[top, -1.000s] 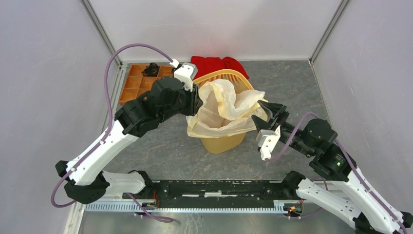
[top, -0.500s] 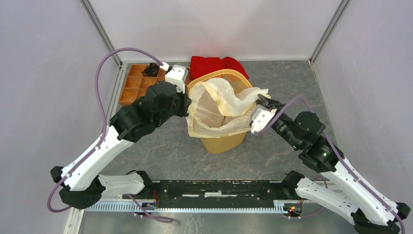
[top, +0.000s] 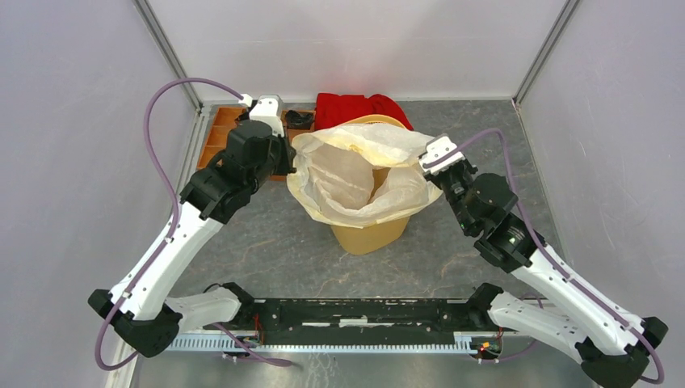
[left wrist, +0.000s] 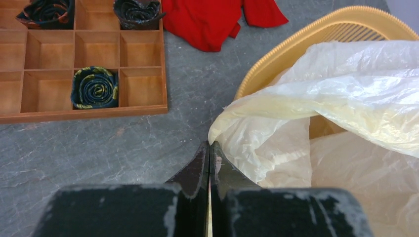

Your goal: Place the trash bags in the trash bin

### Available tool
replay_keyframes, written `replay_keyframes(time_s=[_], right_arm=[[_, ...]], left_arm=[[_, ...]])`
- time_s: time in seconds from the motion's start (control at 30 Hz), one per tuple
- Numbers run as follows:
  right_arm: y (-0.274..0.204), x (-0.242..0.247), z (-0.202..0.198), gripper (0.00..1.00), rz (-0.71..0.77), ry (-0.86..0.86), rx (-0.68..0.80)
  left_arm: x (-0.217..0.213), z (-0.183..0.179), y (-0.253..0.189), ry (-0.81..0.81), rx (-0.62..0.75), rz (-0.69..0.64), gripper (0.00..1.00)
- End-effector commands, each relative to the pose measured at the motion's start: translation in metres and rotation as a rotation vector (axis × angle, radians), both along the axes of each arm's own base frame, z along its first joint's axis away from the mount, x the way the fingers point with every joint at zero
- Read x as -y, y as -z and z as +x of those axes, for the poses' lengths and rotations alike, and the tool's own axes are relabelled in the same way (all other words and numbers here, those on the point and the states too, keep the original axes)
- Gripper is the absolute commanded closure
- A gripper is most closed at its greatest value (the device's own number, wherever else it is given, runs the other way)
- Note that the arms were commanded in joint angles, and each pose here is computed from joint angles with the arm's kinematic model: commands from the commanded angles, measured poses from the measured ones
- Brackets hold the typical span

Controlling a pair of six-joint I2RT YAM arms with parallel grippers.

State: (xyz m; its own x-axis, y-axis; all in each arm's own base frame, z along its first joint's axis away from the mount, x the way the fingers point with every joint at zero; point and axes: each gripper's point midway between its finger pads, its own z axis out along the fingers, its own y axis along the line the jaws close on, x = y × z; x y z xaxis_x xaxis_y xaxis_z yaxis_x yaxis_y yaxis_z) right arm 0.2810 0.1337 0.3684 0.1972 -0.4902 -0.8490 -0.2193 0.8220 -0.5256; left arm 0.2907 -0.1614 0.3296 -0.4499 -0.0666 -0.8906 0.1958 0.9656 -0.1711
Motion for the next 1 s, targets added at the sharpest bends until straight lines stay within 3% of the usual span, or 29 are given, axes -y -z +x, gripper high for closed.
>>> replay_keyframes(time_s=[0.0,0.3,0.87,0.93,0.97], right_arm=[[-0.006,0.009,0.014,1.00,0.142,0.079,0.000],[0.008,0.029,0.041,1.00,0.260,0.068,-0.050],[0.072,-0.004,0.076,1.00,0.347,-0.176,-0.326],[0.080,-0.012,0.075,0.91,0.343,-0.213,-0.378],[0.085,-0.012,0.072,0.80,0.342,-0.208,-0.422]], left_arm=[[-0.001,0.012,-0.019,0.017,0.083,-0.040,0.98],[-0.013,0.043,-0.010,-0.040,0.077,-0.058,0.98],[-0.008,0.085,0.025,0.017,-0.037,-0.209,0.98],[-0.004,0.086,0.030,0.035,-0.055,-0.231,0.98],[-0.002,0.085,0.031,0.048,-0.059,-0.240,0.98]])
